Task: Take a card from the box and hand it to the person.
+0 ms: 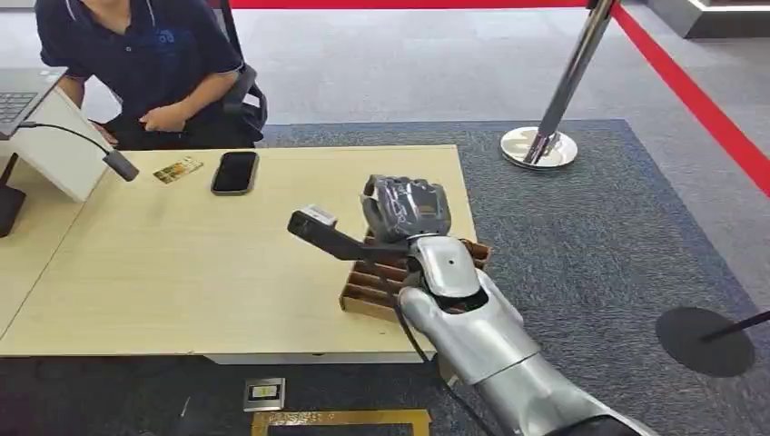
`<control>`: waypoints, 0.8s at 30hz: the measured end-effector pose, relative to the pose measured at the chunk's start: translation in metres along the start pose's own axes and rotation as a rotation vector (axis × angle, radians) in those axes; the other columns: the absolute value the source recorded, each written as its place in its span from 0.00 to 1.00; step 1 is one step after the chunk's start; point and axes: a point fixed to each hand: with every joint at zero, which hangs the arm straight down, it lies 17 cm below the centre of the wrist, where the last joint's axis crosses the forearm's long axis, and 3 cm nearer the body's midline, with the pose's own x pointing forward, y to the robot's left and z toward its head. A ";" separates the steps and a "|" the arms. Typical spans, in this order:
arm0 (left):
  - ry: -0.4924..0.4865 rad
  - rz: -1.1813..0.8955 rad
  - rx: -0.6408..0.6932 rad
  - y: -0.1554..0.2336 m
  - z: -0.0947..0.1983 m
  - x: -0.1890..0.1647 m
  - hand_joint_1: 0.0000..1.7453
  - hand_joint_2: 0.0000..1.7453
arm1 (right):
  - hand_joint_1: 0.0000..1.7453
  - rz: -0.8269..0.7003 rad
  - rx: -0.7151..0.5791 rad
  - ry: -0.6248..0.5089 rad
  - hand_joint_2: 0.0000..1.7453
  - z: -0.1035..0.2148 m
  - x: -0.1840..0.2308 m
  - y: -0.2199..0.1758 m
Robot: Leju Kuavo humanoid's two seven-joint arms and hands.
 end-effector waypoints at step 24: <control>-0.025 -0.010 0.000 0.000 0.000 0.005 0.00 0.00 | 0.90 0.077 -0.027 -0.184 1.00 -0.029 0.095 -0.031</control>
